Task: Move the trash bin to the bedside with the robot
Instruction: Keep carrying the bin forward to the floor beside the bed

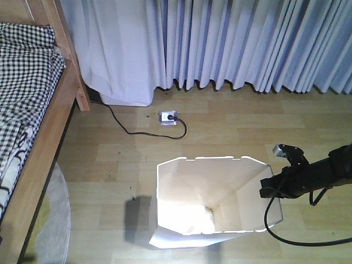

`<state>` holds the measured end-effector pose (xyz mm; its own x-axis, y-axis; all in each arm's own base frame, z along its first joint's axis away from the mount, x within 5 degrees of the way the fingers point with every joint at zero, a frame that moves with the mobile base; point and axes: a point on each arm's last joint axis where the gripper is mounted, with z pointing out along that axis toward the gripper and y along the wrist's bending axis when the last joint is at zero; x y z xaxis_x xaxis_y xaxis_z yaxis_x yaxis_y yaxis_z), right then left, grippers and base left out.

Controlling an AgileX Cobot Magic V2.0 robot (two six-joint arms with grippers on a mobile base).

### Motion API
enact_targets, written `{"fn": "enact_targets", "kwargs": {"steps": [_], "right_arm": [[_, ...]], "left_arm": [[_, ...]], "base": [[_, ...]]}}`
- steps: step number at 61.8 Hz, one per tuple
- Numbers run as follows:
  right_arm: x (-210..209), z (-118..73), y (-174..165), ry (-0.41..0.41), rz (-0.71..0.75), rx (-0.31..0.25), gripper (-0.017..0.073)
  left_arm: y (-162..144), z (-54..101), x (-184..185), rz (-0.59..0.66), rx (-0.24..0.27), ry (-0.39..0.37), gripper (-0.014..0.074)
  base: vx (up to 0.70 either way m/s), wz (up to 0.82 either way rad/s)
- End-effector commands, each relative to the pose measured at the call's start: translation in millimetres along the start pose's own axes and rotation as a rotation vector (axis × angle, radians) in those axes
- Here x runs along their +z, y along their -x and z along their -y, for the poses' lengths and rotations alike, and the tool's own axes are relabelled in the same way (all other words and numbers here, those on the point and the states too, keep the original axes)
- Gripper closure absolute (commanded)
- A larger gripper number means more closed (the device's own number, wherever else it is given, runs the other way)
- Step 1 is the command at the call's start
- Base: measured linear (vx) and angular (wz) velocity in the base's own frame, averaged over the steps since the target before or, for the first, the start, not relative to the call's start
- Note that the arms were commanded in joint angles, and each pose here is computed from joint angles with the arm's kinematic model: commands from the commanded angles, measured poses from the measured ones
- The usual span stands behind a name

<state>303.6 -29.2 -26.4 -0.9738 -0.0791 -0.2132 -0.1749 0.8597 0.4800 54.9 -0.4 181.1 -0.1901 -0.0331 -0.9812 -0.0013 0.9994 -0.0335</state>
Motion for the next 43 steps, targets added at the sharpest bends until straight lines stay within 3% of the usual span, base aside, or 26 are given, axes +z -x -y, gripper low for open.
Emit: {"fn": "enact_targets", "kwargs": {"steps": [1, 43], "right_arm": [[-21.4, -26.0, 19.7, 0.202, 0.101, -0.008, 0.0566], [-21.4, -26.0, 19.7, 0.202, 0.101, -0.008, 0.0566]], "left_arm": [[0.9, -0.1, 0.5, 0.066, -0.008, -0.001, 0.0599], [0.9, -0.1, 0.5, 0.066, -0.008, -0.001, 0.0599]], "base": [[0.22, 0.01], [0.18, 0.01]]}}
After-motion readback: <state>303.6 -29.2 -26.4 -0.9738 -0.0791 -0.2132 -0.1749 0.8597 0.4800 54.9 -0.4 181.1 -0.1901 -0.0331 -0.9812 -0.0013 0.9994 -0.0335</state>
